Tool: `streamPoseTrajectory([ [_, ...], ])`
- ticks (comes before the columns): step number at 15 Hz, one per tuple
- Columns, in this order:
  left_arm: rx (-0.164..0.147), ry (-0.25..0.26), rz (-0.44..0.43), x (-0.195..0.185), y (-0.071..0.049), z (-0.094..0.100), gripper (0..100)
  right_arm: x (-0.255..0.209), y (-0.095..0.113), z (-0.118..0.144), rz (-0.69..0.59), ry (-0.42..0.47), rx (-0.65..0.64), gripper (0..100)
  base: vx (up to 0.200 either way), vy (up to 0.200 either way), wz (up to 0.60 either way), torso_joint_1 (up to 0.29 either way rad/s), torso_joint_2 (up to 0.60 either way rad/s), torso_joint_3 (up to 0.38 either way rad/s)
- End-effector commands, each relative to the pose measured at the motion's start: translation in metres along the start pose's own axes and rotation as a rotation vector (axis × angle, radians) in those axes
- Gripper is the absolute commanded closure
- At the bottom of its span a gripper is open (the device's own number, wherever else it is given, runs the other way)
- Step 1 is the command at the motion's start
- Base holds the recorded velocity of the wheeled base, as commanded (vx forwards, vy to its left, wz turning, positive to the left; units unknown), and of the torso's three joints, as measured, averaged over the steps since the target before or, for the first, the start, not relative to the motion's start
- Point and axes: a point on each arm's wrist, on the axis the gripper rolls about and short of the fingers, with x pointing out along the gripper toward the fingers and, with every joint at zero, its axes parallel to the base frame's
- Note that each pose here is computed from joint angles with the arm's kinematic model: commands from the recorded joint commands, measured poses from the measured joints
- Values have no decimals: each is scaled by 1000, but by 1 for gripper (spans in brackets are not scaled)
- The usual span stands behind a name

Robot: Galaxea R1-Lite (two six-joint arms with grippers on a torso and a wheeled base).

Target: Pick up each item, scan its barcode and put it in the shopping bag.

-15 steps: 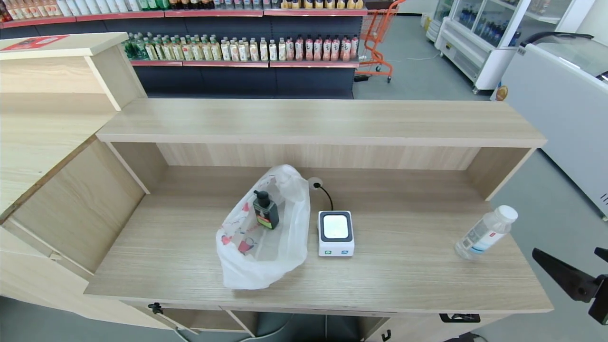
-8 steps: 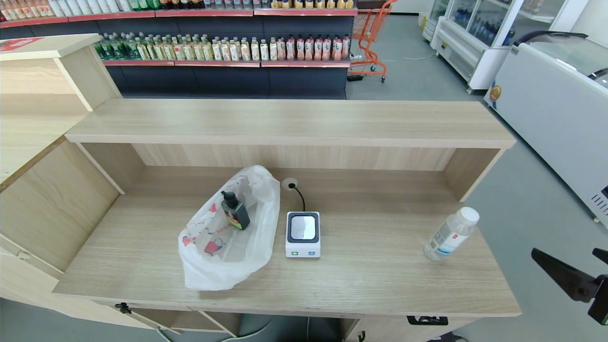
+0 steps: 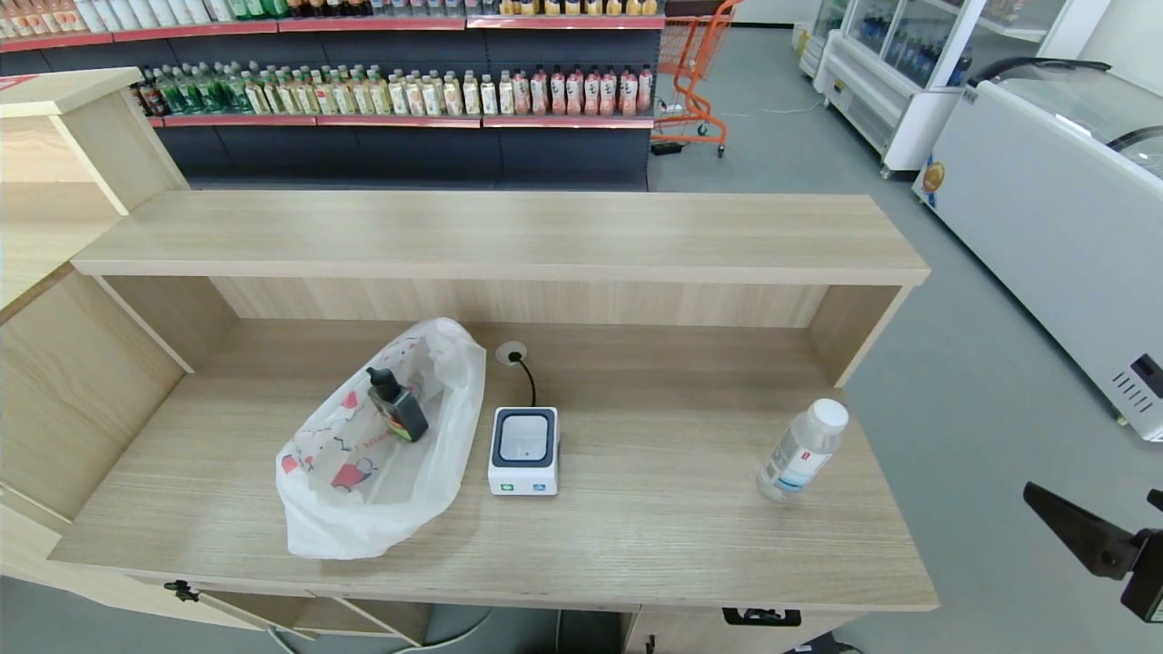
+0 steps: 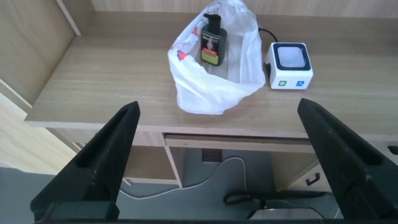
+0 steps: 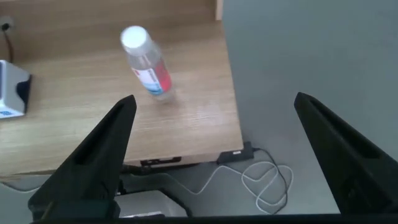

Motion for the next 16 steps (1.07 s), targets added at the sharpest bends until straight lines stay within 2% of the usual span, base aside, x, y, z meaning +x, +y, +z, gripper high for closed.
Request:
streamPoseTrajectory([
  [1,0,-1,2,0,0,0,0,3,-6,-15,-77,62,-10,0,0,0,0,0,0,0],
  [2,0,-1,2,0,0,0,0,3,-6,-20,-81,79,-15,0,0,0,0,0,0,0],
  [4,0,-1,1,0,0,0,0,12,-14,-34,-187,177,-69,0,0,0,0,0,0,0],
  [5,0,-1,1,0,0,0,0,16,-14,-38,-189,212,-84,0,0,0,0,0,0,0],
  [8,0,-1,2,0,0,0,0,29,-11,-41,-187,254,-93,0,0,0,0,0,0,0],
  [11,0,-1,2,0,0,0,0,67,-3,-36,-173,260,-84,0,0,0,0,0,0,0],
  [16,0,-1,2,0,0,0,0,106,15,-53,-87,330,-118,0,0,0,0,0,0,0],
])
